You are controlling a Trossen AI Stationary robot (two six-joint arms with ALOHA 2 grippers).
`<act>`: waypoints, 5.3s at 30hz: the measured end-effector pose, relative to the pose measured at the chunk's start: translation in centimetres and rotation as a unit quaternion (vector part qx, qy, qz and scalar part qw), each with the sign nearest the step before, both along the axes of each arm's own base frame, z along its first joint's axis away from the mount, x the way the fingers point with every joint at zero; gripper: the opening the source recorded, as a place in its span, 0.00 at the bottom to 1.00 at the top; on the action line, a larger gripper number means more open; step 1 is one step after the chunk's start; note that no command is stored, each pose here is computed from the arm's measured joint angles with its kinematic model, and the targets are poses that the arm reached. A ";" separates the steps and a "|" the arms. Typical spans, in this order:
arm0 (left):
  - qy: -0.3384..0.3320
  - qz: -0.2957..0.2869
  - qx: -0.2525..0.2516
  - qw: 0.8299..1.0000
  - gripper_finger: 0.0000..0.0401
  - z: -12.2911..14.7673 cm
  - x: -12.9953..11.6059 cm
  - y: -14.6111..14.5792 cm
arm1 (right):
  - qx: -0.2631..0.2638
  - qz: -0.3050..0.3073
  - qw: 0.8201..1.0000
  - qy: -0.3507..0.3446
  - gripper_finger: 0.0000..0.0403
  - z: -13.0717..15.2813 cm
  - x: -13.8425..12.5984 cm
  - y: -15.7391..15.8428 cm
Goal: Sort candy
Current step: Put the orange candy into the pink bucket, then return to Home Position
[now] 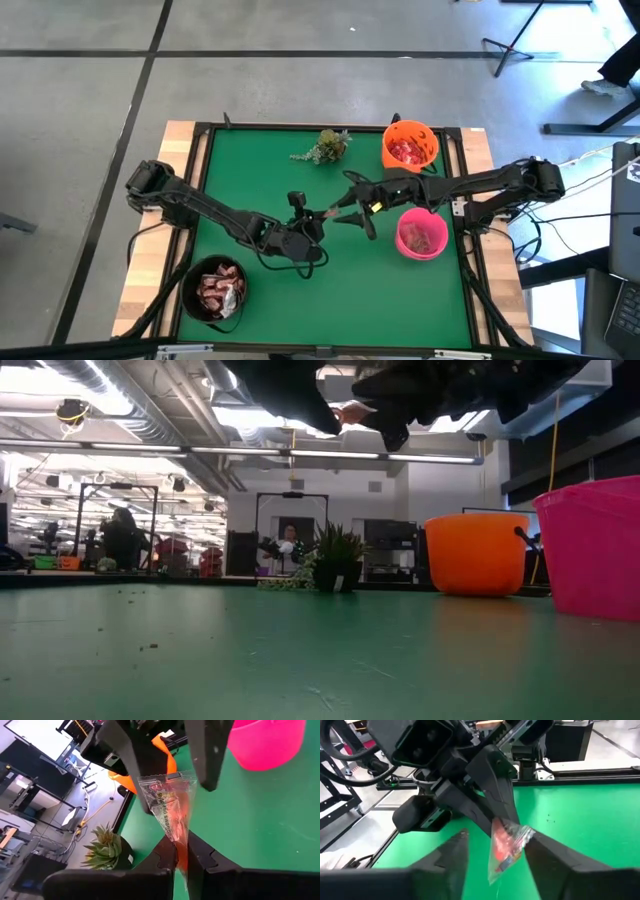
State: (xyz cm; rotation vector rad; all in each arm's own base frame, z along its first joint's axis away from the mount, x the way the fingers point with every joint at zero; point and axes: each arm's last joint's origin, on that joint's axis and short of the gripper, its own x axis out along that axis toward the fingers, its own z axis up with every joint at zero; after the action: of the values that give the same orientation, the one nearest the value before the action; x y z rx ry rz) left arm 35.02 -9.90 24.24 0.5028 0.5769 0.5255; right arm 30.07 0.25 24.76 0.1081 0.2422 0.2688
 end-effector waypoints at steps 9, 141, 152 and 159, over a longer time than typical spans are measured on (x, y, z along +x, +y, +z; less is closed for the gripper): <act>-0.001 0.000 -0.001 1.000 0.02 0.1 0.0 0.0 | -0.010 0.006 1.000 0.000 0.04 -0.1 0.0 0.0; -0.378 -0.185 -0.168 0.891 0.00 -5.1 -25.7 10.8 | -0.064 -0.316 0.933 -0.158 0.00 -7.2 -22.0 -5.4; -0.374 -0.195 -0.180 0.889 0.00 -6.0 -25.5 10.7 | -0.103 -0.325 0.932 -0.124 0.00 -7.9 -21.3 -4.5; -0.374 -0.194 -0.180 0.889 0.00 -6.0 -25.5 10.7 | -0.106 -0.305 0.938 -0.125 0.00 -7.9 -21.2 -4.2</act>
State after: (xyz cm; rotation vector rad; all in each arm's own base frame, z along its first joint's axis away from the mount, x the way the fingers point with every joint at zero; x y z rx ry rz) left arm 9.53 0.83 18.26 0.0284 -0.1778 0.1849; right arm 8.89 -3.96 16.87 -0.0672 -0.0240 -0.3615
